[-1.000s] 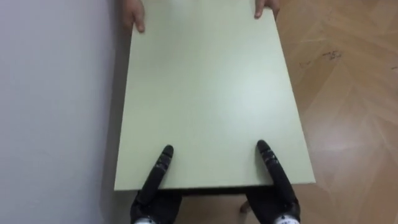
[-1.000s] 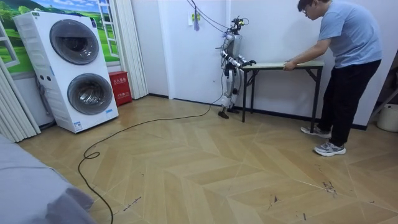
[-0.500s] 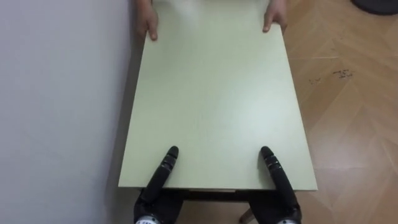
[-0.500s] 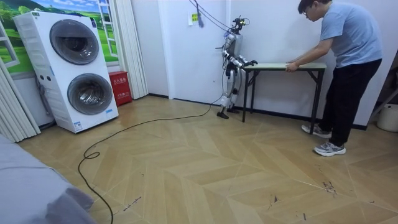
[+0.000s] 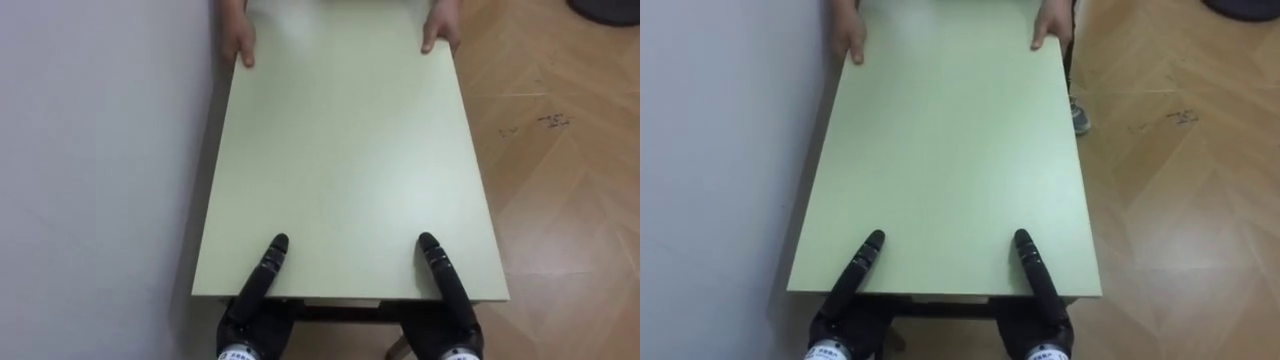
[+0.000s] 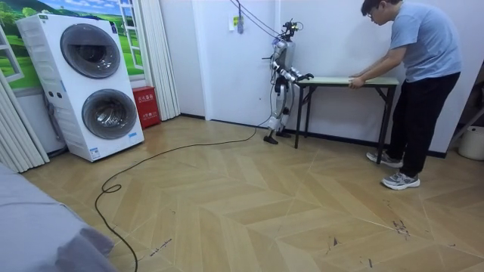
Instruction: Move table with human
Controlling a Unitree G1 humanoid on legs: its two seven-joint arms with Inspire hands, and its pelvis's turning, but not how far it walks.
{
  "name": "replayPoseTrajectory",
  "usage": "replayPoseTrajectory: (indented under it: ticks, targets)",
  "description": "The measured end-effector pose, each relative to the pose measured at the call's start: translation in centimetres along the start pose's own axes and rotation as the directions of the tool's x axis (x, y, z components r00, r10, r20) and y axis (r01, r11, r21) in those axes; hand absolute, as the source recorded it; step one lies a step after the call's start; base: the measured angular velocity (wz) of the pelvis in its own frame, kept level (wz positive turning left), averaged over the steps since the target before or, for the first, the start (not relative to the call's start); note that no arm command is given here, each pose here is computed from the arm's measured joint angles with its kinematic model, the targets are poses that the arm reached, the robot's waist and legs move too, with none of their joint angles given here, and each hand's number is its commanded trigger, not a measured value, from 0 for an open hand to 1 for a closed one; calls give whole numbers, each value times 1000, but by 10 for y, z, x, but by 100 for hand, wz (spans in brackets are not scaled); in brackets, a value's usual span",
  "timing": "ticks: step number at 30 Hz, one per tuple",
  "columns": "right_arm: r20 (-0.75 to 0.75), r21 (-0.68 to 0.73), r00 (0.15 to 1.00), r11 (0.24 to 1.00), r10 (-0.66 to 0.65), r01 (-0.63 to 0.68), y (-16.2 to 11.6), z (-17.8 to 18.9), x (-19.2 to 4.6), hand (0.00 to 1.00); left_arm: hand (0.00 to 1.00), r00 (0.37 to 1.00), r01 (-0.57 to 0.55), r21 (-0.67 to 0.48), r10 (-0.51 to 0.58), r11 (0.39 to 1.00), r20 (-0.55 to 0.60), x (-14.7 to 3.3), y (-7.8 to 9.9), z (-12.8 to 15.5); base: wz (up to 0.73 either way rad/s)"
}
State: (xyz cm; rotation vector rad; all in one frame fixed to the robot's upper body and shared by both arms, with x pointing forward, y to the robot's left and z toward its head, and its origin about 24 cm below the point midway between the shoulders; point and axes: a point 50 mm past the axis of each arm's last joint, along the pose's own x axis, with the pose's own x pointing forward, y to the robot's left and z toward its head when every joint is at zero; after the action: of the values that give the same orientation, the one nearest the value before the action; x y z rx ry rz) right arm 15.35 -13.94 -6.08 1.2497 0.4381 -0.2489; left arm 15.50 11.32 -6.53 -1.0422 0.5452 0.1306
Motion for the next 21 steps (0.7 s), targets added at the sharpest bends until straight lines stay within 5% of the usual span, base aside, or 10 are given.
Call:
replayPoseTrajectory:
  ticks: [7, 21]
  targets:
    - [-51, -132, 995, 987, 88, -94, -11, 7, 7, 0, 0, 997, 74, 286, -62, 955, -53, 1, 13, 6, -8]
    - [-76, -177, 992, 978, 103, -115, -16, 11, 4, 0, 0, 992, 120, 339, -100, 933, -74, -1, 15, 11, -1]
